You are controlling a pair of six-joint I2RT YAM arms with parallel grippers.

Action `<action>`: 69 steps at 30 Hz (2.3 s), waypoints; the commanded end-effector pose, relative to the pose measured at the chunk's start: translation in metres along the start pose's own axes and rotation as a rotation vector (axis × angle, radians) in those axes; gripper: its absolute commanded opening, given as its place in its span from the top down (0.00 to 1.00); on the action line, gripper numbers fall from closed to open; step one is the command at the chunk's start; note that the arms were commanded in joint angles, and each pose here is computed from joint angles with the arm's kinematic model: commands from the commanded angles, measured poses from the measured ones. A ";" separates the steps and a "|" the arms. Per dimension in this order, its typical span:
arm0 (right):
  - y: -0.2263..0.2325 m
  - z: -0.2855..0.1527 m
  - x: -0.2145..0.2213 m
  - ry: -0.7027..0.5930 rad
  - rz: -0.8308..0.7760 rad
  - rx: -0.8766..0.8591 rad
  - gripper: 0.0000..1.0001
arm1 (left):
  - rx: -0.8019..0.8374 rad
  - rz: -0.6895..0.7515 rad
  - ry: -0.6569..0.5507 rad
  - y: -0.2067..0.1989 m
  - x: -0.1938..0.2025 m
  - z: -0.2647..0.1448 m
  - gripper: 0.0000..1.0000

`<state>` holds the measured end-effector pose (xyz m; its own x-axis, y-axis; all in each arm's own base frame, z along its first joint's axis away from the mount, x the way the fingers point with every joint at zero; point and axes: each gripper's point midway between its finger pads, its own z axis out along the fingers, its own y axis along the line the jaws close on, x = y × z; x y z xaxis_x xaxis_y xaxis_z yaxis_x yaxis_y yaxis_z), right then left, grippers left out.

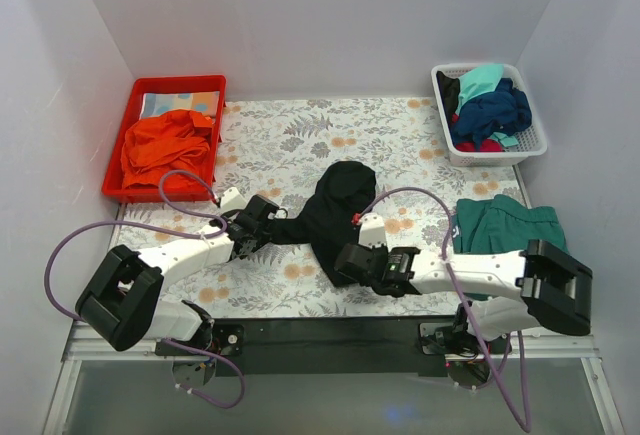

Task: Fold and stack the t-shirts
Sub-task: Flatten out the tshirt

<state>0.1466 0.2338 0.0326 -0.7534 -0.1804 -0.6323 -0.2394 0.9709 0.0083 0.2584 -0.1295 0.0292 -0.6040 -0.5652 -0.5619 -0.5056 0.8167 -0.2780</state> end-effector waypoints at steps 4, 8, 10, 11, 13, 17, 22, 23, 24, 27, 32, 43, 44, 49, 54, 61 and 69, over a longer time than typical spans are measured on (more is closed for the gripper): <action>-0.055 -0.086 -0.139 -0.416 0.069 0.202 0.99 | -0.084 0.074 0.028 0.024 0.007 -0.002 0.29; -0.068 -0.136 -0.214 -0.606 0.117 0.270 0.99 | -0.073 0.089 0.033 0.019 0.007 -0.001 0.30; -0.067 -0.158 -0.253 -0.698 0.106 0.260 0.99 | -0.072 0.097 0.039 0.018 0.008 0.000 0.30; -0.066 -0.164 -0.264 -0.728 0.106 0.253 0.99 | -0.067 0.099 0.039 0.017 0.008 0.000 0.30; -0.065 -0.177 -0.296 -0.813 0.081 0.233 0.99 | -0.061 0.098 0.039 0.014 0.007 0.000 0.30; -0.075 -0.198 -0.347 -0.905 0.093 0.252 0.99 | -0.017 0.105 0.036 0.004 0.004 -0.004 0.30; -0.088 -0.218 -0.400 -1.003 0.092 0.278 0.99 | 0.064 0.136 0.042 -0.012 0.003 -0.009 0.30; -0.089 -0.221 -0.407 -1.012 0.092 0.283 0.99 | 0.097 0.137 0.047 -0.019 0.003 -0.010 0.30; -0.094 -0.237 -0.420 -1.042 0.102 0.292 0.99 | 0.119 0.144 0.052 -0.022 0.004 -0.013 0.30; -0.101 -0.236 -0.433 -1.043 0.091 0.338 0.99 | 0.195 0.183 0.059 -0.037 0.008 -0.019 0.30; -0.114 -0.213 -0.432 -1.001 0.103 0.406 0.99 | 0.344 0.238 0.063 -0.064 0.016 -0.035 0.30; -0.138 -0.187 -0.430 -0.966 0.134 0.444 0.99 | 0.611 0.455 0.099 -0.130 0.071 -0.065 0.31; -0.138 -0.184 -0.429 -0.962 0.133 0.444 0.99 | 0.591 0.471 0.090 -0.131 0.076 -0.061 0.31; -0.144 -0.172 -0.422 -0.936 0.134 0.439 0.99 | 0.560 0.497 0.057 -0.151 0.108 -0.046 0.32; -0.151 -0.164 -0.418 -0.914 0.138 0.430 0.99 | 0.579 0.445 -0.038 -0.172 0.099 -0.039 0.31; -0.158 -0.159 -0.413 -0.900 0.143 0.430 0.99 | 0.555 0.458 -0.059 -0.177 0.100 -0.030 0.42; -0.172 -0.180 -0.406 -0.919 0.167 0.453 0.99 | 0.337 0.406 -0.206 -0.158 0.047 -0.039 1.00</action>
<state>0.4015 0.1315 0.3936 -0.0367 -0.0979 -0.9945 0.1887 0.9766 -0.1031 0.2696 -0.3220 0.0317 -0.6656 -0.1373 -0.7336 0.1150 0.9523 -0.2826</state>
